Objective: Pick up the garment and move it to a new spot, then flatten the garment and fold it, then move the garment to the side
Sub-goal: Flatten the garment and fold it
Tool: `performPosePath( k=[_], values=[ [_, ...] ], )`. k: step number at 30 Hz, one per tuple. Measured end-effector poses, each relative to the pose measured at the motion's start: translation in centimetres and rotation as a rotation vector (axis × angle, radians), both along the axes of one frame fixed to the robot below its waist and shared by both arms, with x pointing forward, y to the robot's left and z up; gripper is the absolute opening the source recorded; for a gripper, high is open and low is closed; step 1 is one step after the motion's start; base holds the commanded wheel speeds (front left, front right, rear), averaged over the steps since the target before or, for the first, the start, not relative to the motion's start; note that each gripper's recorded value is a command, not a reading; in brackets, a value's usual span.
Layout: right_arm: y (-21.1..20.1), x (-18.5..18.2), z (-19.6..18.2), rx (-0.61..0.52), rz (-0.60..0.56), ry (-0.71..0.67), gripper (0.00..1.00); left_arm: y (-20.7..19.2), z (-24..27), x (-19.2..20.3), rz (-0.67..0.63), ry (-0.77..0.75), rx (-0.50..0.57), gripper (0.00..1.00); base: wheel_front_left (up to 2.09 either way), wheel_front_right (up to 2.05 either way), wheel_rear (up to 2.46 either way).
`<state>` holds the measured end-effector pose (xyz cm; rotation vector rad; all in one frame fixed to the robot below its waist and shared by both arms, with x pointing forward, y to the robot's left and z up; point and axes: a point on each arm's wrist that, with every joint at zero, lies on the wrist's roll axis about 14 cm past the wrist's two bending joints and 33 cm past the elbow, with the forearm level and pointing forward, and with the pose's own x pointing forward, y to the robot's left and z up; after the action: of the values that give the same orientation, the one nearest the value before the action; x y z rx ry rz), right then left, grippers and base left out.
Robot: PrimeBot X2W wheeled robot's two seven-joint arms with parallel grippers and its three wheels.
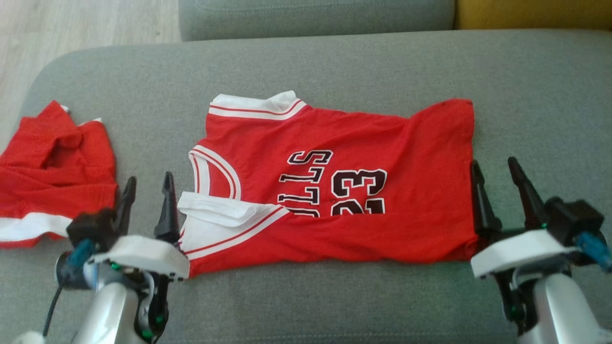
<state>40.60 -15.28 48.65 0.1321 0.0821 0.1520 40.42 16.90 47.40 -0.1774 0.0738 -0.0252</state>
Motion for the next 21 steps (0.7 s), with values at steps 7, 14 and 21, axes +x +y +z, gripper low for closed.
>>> performPosePath(
  k=[7, 14, 21],
  values=[
    [0.2, -2.4, 0.2, -0.020, 0.009, -0.017, 1.00, 0.8, 2.3, -1.8, 0.045, -0.097, 0.044, 1.00, 0.00, 0.00, 0.00],
    [0.0, -3.6, 0.1, -0.009, -0.006, -0.008, 1.00, 0.9, 0.9, -4.5, 0.049, -0.057, 0.060, 1.00, 0.00, 0.00, 0.00],
    [0.0, -4.1, -0.1, -0.003, -0.010, 0.007, 1.00, 0.7, 0.9, -4.9, 0.042, -0.058, 0.073, 1.00, 0.00, 0.00, 0.00]
  ],
)
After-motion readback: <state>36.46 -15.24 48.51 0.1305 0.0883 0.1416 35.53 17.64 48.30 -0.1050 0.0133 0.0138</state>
